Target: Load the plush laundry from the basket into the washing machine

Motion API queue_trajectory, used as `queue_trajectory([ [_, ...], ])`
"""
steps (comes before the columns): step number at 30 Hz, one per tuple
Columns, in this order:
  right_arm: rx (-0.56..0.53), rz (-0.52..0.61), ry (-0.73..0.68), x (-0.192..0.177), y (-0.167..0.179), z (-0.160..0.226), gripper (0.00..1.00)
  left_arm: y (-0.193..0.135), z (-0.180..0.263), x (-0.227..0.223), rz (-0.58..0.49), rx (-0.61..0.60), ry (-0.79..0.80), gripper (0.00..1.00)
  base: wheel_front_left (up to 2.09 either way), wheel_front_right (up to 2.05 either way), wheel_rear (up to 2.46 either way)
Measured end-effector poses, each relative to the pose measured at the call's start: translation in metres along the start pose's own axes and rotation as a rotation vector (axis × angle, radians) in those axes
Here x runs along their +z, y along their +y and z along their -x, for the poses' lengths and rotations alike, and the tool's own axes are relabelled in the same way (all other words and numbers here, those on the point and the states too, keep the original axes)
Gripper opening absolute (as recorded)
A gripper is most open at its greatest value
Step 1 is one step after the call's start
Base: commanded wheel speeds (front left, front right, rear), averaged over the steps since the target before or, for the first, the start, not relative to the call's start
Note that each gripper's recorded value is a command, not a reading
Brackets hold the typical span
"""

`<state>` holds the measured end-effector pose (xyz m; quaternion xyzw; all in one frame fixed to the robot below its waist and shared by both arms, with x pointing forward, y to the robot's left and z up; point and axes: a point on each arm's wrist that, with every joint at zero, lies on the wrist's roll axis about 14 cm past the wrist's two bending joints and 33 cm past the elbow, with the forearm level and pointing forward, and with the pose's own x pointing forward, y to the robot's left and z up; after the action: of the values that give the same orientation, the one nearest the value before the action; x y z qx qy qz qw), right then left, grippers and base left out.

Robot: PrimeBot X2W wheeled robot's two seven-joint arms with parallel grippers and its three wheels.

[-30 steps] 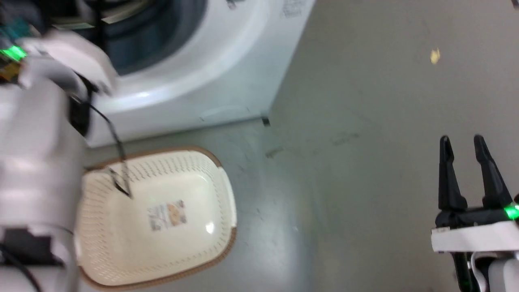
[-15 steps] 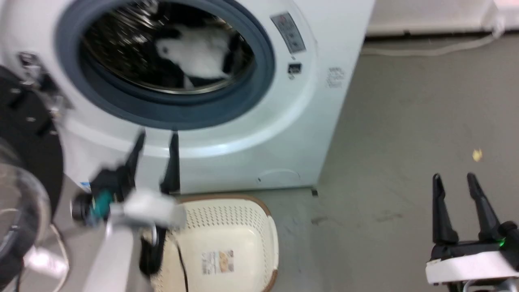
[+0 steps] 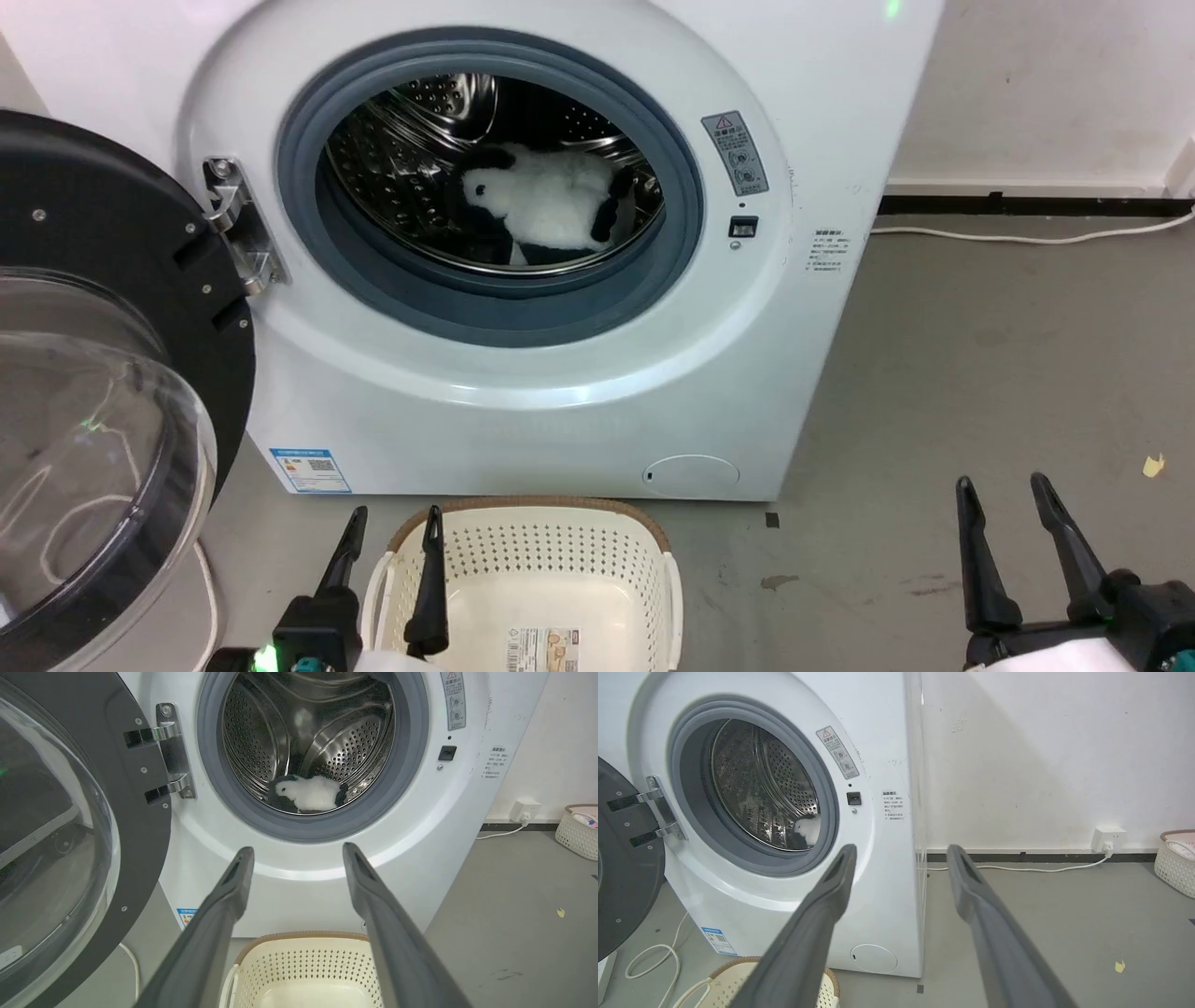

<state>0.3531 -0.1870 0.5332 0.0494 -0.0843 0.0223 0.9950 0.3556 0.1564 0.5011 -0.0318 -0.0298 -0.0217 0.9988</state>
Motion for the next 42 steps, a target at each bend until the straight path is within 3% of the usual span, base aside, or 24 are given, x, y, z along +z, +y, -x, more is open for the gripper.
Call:
queue_trajectory([
  [8, 0.013, -0.005, 0.021, -0.007, 0.005, 0.001, 1.0, 0.003, 0.003, 0.003, 0.026, 0.03, -0.01, 1.0, 0.0, 0.0, 0.0],
  [9, 0.014, -0.005, 0.021, -0.007, 0.005, 0.001, 0.0, 0.004, 0.003, 0.003, 0.028, 0.031, -0.008, 0.0, 0.0, 0.0, 0.0],
  [42, 0.035, 0.027, 0.082, -0.013, 0.01, -0.002, 0.0, 0.007, 0.0, 0.003, -0.005, 0.031, 0.031, 0.0, 0.0, 0.0, 0.0],
])
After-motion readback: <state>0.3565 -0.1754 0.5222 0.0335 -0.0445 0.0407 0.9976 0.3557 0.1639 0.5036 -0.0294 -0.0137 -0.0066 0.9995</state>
